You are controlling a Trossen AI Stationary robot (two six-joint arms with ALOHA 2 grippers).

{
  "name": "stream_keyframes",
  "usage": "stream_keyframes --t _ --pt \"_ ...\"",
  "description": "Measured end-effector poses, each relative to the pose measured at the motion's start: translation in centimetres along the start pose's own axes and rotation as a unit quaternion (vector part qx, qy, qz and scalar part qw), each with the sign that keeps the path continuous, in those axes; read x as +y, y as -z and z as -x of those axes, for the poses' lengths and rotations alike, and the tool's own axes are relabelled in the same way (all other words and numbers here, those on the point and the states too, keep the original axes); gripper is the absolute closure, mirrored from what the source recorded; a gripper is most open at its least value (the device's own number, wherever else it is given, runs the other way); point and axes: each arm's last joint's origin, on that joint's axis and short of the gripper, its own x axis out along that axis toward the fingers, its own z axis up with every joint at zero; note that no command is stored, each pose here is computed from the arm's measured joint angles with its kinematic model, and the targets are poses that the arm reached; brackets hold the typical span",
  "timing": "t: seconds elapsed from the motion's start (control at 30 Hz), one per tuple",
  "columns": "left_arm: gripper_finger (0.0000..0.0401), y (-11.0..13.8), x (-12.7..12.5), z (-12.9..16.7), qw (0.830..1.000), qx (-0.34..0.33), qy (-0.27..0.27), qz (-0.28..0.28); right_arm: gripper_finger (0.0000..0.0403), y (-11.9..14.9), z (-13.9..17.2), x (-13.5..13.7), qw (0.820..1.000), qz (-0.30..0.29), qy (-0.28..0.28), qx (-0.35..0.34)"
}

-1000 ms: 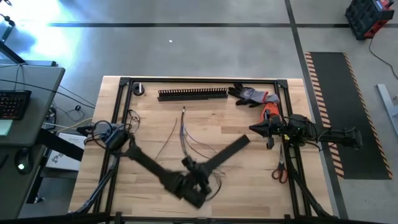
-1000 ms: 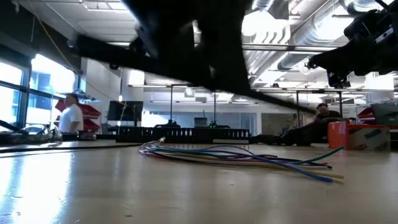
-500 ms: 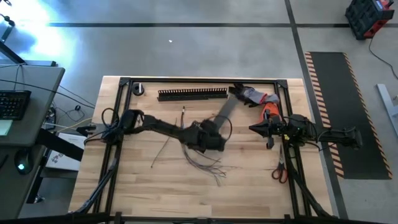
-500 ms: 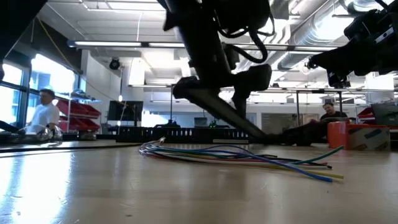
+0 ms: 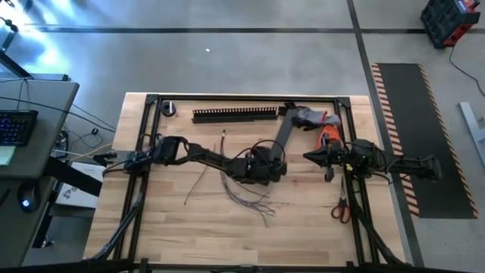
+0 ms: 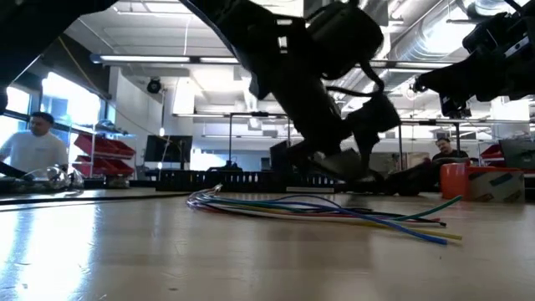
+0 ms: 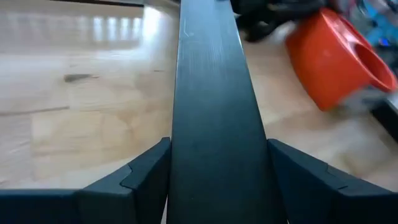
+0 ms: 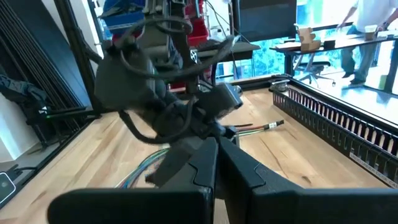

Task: Ziptie cables
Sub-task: Move the black cable duct lid to the top right of the table

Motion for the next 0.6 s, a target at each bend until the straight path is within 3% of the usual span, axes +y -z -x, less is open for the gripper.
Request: stream_keyframes --t 0.13,0.3,0.47,0.6 --pt "0.0175 1.3 -0.1 -1.1 0.998 -0.018 0.022 0.059 0.0403 0.1 0.0 0.0 1.0 0.0 0.0 0.003" --pt "0.0173 2.6 -0.7 -2.3 0.989 -0.001 0.095 0.109 0.0403 0.1 0.0 0.0 1.0 0.0 0.001 0.004" --pt "0.0168 2.9 -0.8 -2.7 0.987 -0.003 0.109 0.118 0.0403 0.1 0.0 0.0 1.0 0.0 0.001 0.004" --pt "0.0143 2.8 -0.8 -2.9 0.988 0.011 0.127 0.093 0.0403 0.1 0.0 0.0 1.0 0.0 0.001 0.004"
